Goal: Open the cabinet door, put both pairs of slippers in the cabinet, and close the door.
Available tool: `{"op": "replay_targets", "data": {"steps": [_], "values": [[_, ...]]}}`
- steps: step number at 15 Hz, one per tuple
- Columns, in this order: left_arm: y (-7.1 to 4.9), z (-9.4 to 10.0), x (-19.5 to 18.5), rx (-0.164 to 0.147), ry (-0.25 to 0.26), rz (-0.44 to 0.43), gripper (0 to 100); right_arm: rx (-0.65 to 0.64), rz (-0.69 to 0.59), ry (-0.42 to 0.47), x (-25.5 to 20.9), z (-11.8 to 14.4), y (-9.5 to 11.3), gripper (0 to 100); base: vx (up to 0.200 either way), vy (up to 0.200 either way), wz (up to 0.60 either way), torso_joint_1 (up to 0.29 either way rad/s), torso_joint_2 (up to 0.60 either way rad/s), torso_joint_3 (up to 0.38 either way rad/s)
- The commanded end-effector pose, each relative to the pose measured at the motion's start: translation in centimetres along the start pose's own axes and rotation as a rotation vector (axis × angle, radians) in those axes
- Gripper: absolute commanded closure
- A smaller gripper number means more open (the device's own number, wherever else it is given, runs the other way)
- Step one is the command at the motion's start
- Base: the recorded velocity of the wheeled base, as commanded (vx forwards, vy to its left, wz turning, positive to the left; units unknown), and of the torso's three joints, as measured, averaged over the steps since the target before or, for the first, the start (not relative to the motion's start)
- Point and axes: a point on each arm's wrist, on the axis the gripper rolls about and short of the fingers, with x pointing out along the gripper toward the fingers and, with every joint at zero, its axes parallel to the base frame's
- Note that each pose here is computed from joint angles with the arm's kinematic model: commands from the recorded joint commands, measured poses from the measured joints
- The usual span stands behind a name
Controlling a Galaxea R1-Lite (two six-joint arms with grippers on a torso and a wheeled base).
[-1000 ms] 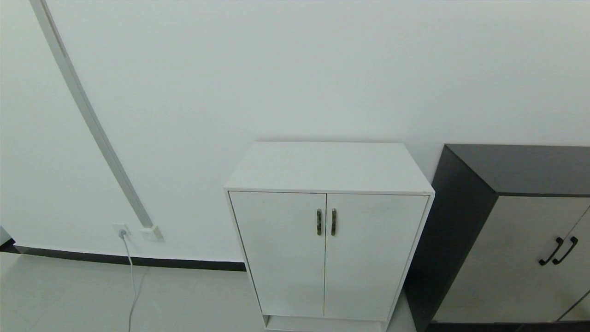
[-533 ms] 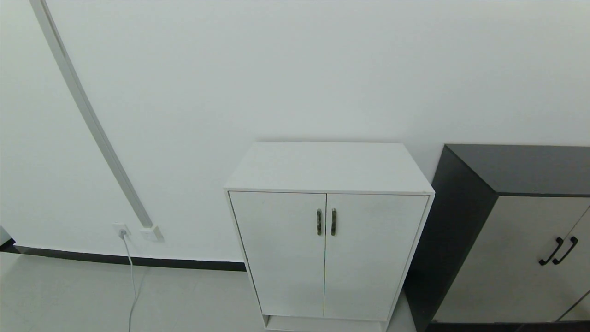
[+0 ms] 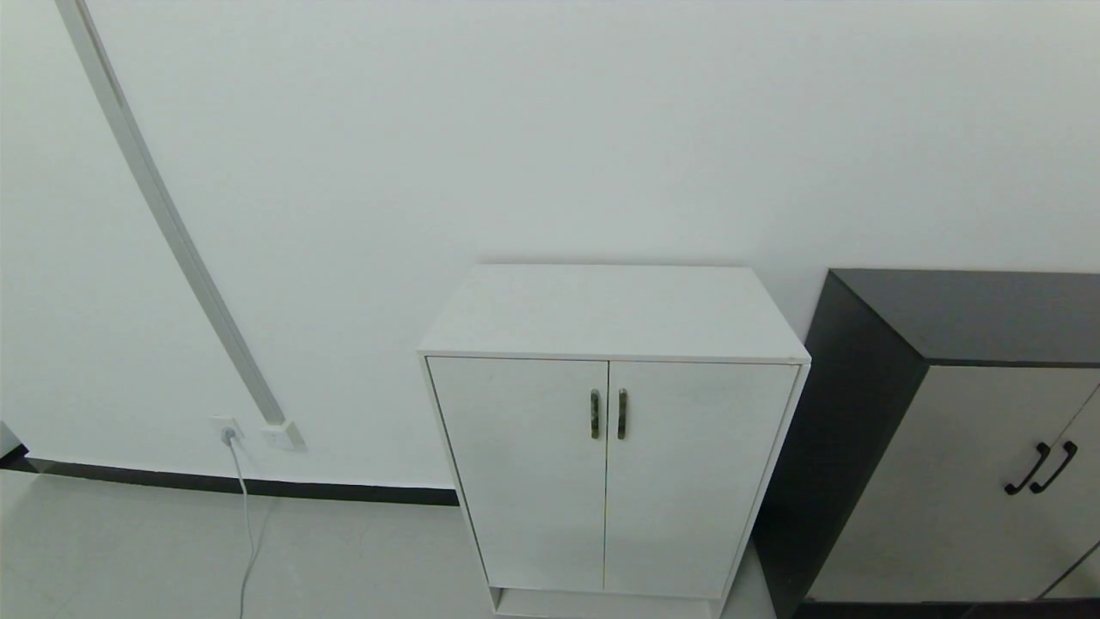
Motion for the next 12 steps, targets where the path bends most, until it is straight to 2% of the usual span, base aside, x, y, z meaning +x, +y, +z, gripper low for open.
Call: {"op": "replay_targets", "data": {"steps": [1,5,8,12], "values": [[0.0,0.0,0.0,-0.001,0.0,0.0,100,-0.003,0.021,-0.05,-0.38,-0.12,-0.04,100,0.0,0.0,0.0,0.0,0.0,0.0],[0.0,0.0,0.0,-0.001,0.0,-0.001,100,0.015,-0.026,-0.052,-0.38,-0.11,-0.15,100,0.0,0.0,0.0,0.0,0.0,0.0],[0.0,0.0,0.0,-0.002,0.0,-0.001,100,0.08,-0.096,-0.064,-0.4,-0.03,-0.31,100,0.0,0.0,0.0,0.0,0.0,0.0],[0.0,0.0,0.0,-0.002,0.0,-0.001,100,0.079,-0.097,-0.064,-0.4,-0.03,-0.31,100,0.0,0.0,0.0,0.0,0.0,0.0]]}}
